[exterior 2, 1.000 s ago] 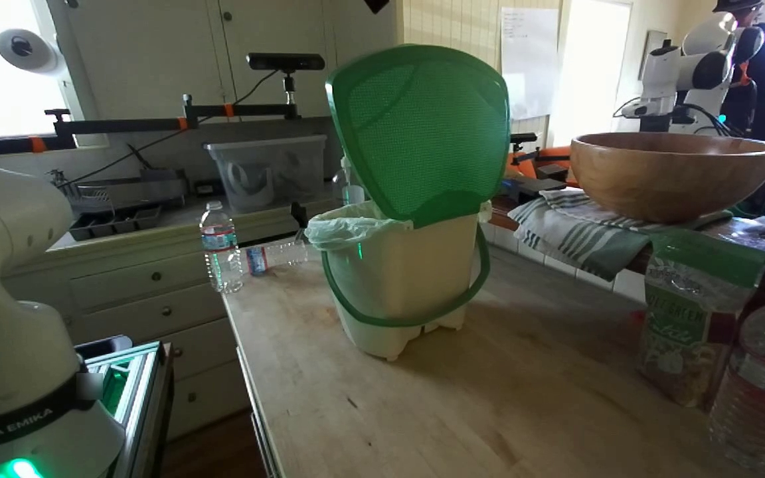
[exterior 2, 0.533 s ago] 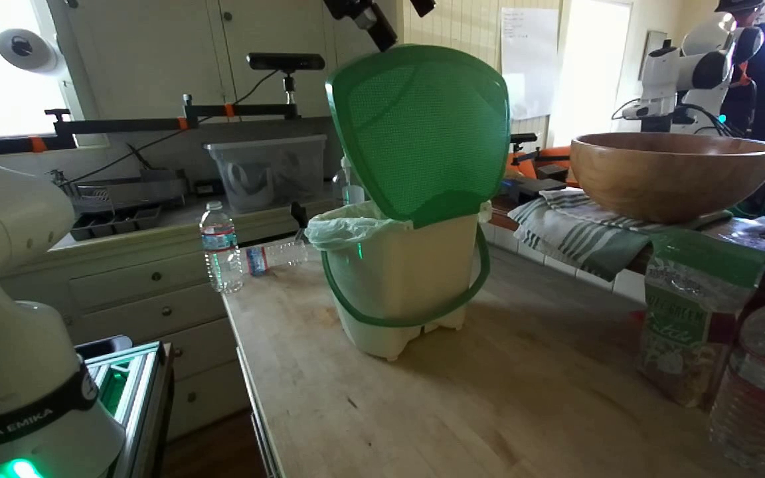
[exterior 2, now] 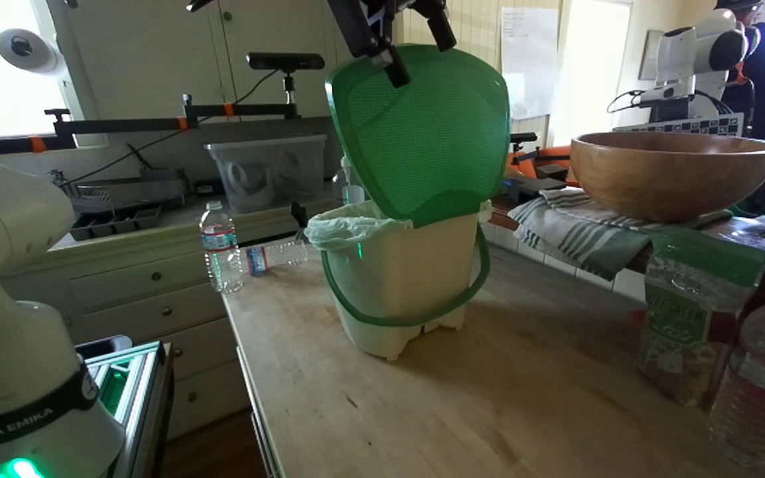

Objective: Close the white and green bin.

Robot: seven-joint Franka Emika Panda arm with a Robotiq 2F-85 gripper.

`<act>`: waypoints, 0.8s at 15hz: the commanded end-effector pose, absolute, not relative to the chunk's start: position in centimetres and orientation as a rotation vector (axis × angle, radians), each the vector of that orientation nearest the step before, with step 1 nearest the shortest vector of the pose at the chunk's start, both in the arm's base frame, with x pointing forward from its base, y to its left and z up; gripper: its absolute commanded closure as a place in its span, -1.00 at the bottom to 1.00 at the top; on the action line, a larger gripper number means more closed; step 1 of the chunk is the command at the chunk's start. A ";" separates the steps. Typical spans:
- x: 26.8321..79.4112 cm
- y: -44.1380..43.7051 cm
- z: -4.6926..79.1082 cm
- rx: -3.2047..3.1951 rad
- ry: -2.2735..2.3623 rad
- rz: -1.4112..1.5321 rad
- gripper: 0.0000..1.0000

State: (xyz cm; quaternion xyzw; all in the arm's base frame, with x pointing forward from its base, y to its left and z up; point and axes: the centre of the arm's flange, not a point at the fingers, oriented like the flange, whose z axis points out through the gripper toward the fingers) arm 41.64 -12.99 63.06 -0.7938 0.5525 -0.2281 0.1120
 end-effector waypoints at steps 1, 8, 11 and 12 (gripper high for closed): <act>43.6 -12.7 63.2 -2.316 1.651 -0.503 -1.00; 44.8 -11.1 62.6 -2.337 1.603 -0.311 -1.00; 46.0 -10.9 60.5 -2.351 1.601 -0.231 -1.00; 46.3 -10.7 59.8 -2.351 1.602 -0.213 -1.00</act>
